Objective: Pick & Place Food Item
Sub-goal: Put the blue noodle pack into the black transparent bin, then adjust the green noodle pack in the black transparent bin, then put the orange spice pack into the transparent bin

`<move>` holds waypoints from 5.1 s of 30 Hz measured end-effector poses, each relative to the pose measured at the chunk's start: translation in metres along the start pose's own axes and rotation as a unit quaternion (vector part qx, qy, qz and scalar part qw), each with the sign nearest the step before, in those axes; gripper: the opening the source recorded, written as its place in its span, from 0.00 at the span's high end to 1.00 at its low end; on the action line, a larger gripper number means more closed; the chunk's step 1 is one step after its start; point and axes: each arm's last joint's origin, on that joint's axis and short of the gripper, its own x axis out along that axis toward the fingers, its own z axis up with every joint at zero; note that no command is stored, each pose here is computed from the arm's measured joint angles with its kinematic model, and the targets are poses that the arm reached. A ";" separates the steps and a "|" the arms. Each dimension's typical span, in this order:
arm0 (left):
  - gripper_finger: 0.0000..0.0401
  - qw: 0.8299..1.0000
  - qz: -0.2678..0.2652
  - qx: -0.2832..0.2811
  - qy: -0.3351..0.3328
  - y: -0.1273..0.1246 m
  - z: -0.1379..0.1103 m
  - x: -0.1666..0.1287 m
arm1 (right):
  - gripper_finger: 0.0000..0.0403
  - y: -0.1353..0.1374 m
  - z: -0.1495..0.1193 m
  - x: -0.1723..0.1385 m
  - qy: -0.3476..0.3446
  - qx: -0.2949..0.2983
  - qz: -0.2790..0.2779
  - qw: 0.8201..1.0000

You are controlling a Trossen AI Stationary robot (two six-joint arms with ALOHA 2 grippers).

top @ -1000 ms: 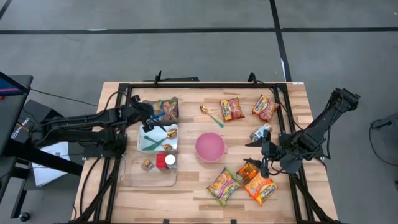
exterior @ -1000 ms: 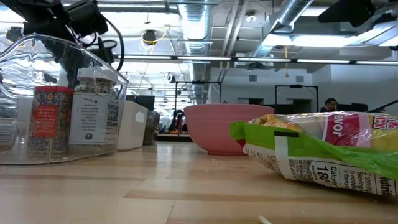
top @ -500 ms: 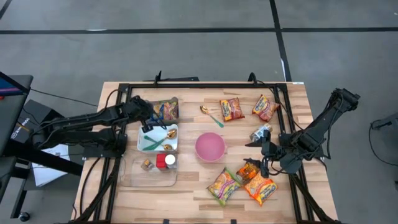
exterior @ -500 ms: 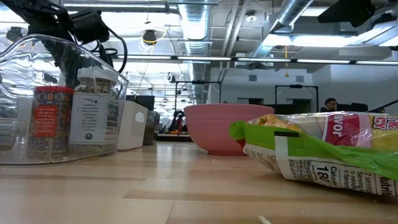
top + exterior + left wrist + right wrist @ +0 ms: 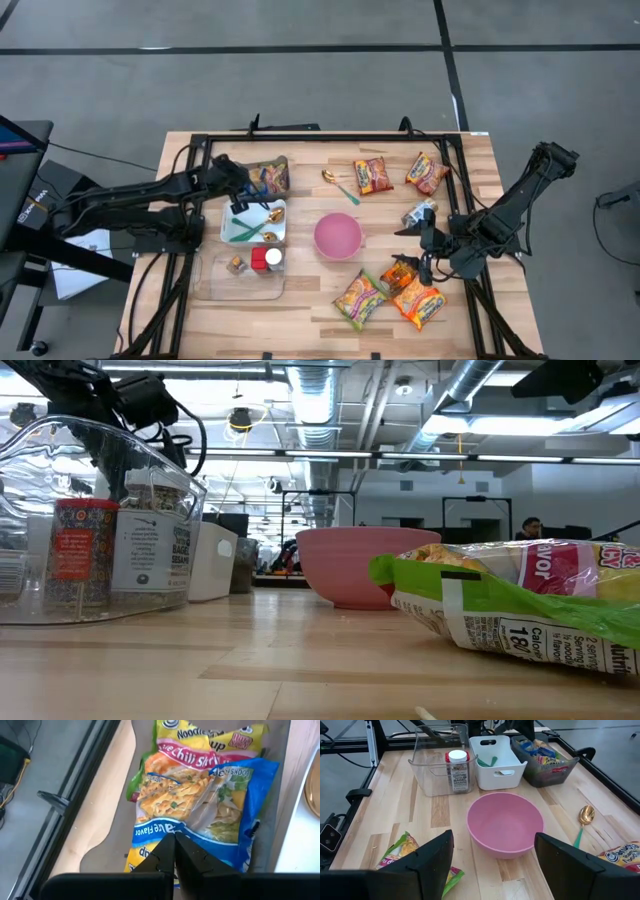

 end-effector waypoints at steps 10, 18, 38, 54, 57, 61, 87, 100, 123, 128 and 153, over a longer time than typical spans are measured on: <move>0.99 1.000 0.002 -0.010 -0.010 0.001 0.001 -0.002 | 0.33 0.000 0.000 0.000 0.001 0.004 0.001 1.000; 0.86 1.000 -0.008 -0.001 0.011 -0.002 0.000 0.005 | 0.33 0.001 0.000 0.000 0.006 0.004 0.010 1.000; 0.95 0.998 -0.001 -0.059 -0.016 -0.002 0.010 0.015 | 0.33 0.000 -0.001 0.000 0.007 0.002 0.010 1.000; 1.00 0.998 -0.034 -0.052 0.028 -0.009 0.007 0.036 | 0.33 -0.005 0.000 0.005 0.016 0.001 -0.006 1.000; 1.00 0.997 -0.032 -0.061 0.027 -0.008 0.007 0.036 | 0.33 -0.005 0.000 0.005 0.019 0.004 -0.002 1.000; 0.99 0.997 -0.029 -0.067 0.011 -0.006 0.009 0.033 | 0.33 -0.005 0.000 0.005 0.019 0.002 -0.002 1.000; 1.00 0.987 -0.093 -0.111 -0.074 -0.017 0.034 0.063 | 0.33 -0.008 0.001 0.007 0.019 -0.003 -0.010 1.000; 1.00 0.986 -0.131 -0.097 -0.044 -0.015 0.029 0.051 | 0.33 -0.007 0.001 0.007 0.019 -0.003 -0.009 1.000; 1.00 0.920 -0.246 -0.049 -0.301 -0.026 0.068 -0.005 | 0.33 -0.007 0.001 0.007 0.020 -0.002 -0.009 1.000; 0.98 0.835 -0.325 -0.004 -0.444 -0.050 0.087 -0.043 | 0.33 -0.008 0.000 0.007 0.029 0.009 -0.002 1.000; 0.71 0.679 -0.255 0.112 -0.679 -0.135 0.069 -0.153 | 0.33 0.022 -0.048 0.047 0.299 0.165 0.028 0.939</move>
